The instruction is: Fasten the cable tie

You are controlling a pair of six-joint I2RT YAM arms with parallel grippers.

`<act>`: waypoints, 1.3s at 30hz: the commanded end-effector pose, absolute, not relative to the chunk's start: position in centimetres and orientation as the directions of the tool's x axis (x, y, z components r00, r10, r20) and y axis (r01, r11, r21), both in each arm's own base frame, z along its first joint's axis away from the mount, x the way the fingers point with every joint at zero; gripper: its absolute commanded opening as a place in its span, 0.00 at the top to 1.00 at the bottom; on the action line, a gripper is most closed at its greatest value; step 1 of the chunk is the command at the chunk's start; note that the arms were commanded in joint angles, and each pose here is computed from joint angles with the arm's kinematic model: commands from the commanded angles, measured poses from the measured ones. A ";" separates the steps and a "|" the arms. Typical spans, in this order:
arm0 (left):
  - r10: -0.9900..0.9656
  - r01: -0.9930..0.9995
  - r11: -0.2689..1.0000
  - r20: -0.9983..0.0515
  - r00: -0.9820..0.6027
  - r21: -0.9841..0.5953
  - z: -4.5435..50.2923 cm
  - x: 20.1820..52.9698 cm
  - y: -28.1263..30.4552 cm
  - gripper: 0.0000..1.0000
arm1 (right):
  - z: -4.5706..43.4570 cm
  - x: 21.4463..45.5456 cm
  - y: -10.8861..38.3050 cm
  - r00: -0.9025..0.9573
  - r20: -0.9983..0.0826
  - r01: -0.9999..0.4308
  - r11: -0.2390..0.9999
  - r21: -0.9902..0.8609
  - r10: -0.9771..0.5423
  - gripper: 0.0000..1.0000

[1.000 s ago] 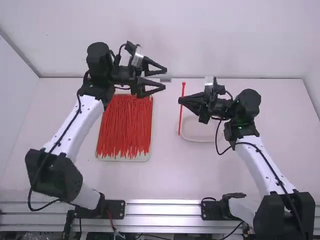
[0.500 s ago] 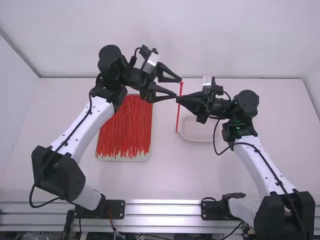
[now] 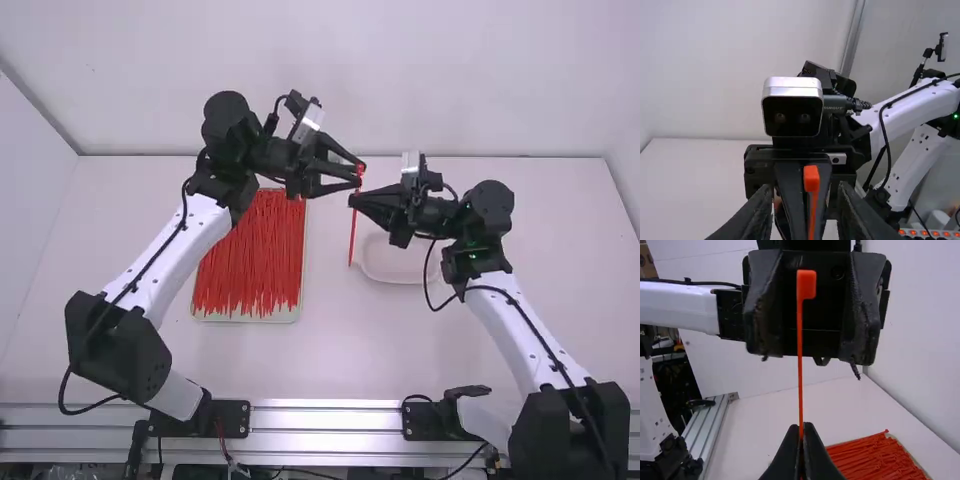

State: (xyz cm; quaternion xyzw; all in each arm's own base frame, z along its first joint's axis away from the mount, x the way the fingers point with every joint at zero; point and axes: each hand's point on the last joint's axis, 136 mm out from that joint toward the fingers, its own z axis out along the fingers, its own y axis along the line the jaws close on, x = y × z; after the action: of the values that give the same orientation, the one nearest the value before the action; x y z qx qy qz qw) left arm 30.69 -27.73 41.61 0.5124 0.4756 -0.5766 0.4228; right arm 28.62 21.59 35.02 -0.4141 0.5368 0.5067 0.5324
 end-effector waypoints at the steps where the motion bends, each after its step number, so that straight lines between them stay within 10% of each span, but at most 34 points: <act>1: -0.009 0.977 -0.196 -0.996 -0.091 -0.087 42.7 30.2 -27.8 0.75 | 36.0 28.9 21.6 -0.065 -0.993 -0.985 0.152 0.080 0.103 1.00; 13: 0.002 0.977 -0.190 -0.995 -0.102 -0.101 42.0 30.4 -27.8 0.98 | 35.9 29.0 21.6 -0.068 -0.993 -0.985 0.154 0.083 0.101 0.96; 14: 0.005 0.976 -0.190 -0.994 -0.106 -0.105 41.9 30.5 -27.8 0.98 | 35.9 29.0 21.6 -0.064 -0.993 -0.985 0.154 0.079 0.100 0.88; 16: 0.014 0.977 -0.180 -0.993 -0.116 -0.117 41.2 30.6 -27.9 0.98 | 35.3 29.1 21.6 -0.073 -0.993 -0.984 0.158 0.086 0.089 0.01; 39: 0.063 0.931 0.057 -0.929 -0.364 -0.361 32.5 37.3 -24.7 0.98 | 26.6 28.5 22.4 -0.160 -0.978 -0.973 0.190 0.133 -0.136 0.01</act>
State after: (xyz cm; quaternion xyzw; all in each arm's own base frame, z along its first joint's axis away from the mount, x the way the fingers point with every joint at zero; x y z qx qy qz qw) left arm 36.72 -25.20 33.83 0.4377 0.5902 -0.5330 0.4195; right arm 27.74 22.36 26.46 -0.4357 0.6182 0.4802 0.4443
